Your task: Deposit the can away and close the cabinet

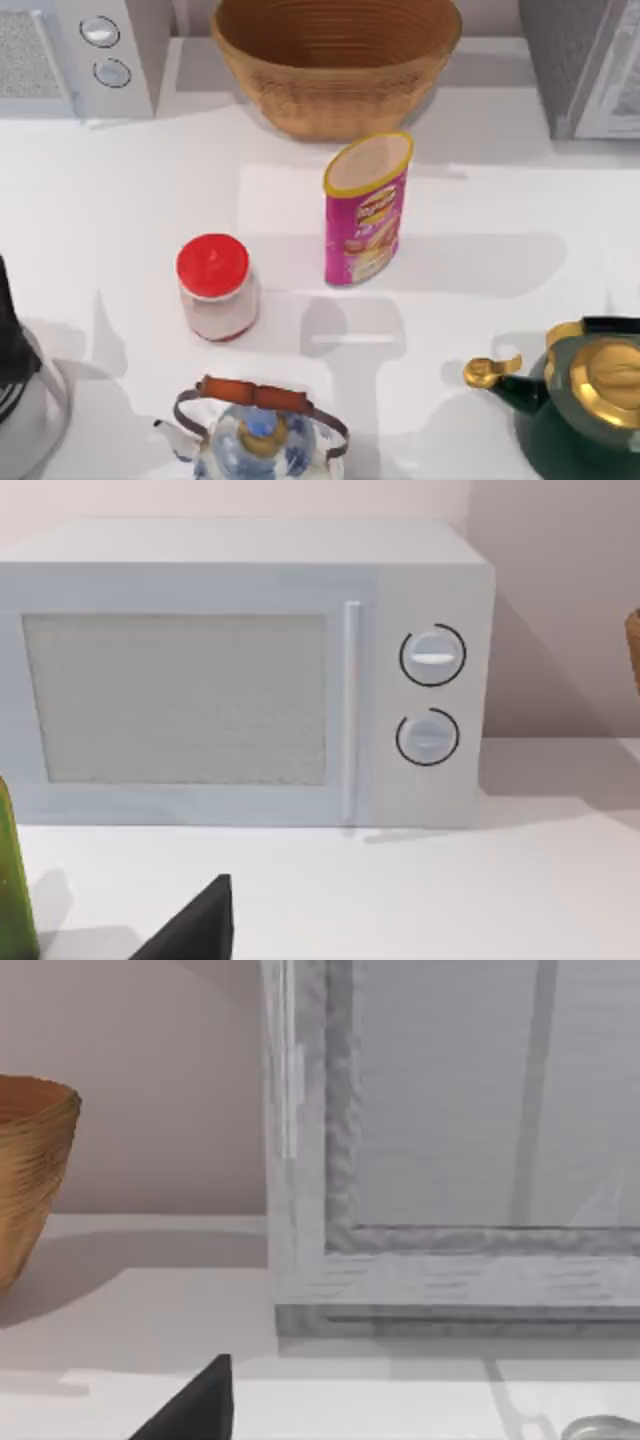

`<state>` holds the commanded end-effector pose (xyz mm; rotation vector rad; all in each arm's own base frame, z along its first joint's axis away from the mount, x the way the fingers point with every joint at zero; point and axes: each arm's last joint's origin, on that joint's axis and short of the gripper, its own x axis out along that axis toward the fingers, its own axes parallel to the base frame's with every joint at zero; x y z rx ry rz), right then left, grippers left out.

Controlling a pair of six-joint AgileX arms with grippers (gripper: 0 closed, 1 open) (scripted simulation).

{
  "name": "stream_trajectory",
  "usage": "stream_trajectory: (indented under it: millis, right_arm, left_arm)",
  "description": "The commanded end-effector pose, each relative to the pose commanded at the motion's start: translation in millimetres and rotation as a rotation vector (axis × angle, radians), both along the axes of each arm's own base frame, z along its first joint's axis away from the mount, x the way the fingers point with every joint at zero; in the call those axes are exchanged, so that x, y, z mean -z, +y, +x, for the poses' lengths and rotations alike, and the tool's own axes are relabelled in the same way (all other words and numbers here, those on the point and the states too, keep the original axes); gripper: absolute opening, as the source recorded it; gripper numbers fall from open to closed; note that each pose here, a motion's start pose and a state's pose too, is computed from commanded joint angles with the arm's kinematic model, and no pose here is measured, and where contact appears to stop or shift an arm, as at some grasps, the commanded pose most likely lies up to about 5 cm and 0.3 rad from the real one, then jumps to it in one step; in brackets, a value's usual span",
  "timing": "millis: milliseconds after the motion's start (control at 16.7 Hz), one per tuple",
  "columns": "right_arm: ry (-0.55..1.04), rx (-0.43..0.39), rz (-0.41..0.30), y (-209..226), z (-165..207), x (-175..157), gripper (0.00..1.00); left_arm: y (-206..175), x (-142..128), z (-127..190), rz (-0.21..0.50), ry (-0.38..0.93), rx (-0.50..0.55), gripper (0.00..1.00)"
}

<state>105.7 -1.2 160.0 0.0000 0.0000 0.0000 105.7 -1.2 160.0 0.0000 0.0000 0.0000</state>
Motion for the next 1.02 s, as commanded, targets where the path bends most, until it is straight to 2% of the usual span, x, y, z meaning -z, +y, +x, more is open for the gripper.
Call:
stream_trajectory:
  millis: [240,540,780,1020]
  right_arm:
    - [0.009,0.01,-0.008,-1.3,0.3,-7.2,1.0]
    - [0.093,0.048,-0.045,-9.3,12.4,-54.9,1.0]
    - [0.292,0.055,-0.052,-22.8,57.3,-84.1,1.0]
    - [0.566,0.044,-0.028,-44.9,117.5,-64.6,1.0]
  left_arm:
    - [0.0,0.0,0.0,0.0,0.0,0.0,1.0]
    - [0.0,0.0,0.0,0.0,0.0,0.0,1.0]
    - [0.0,0.0,0.0,0.0,0.0,0.0,1.0]
    - [0.0,0.0,0.0,0.0,0.0,0.0,1.0]
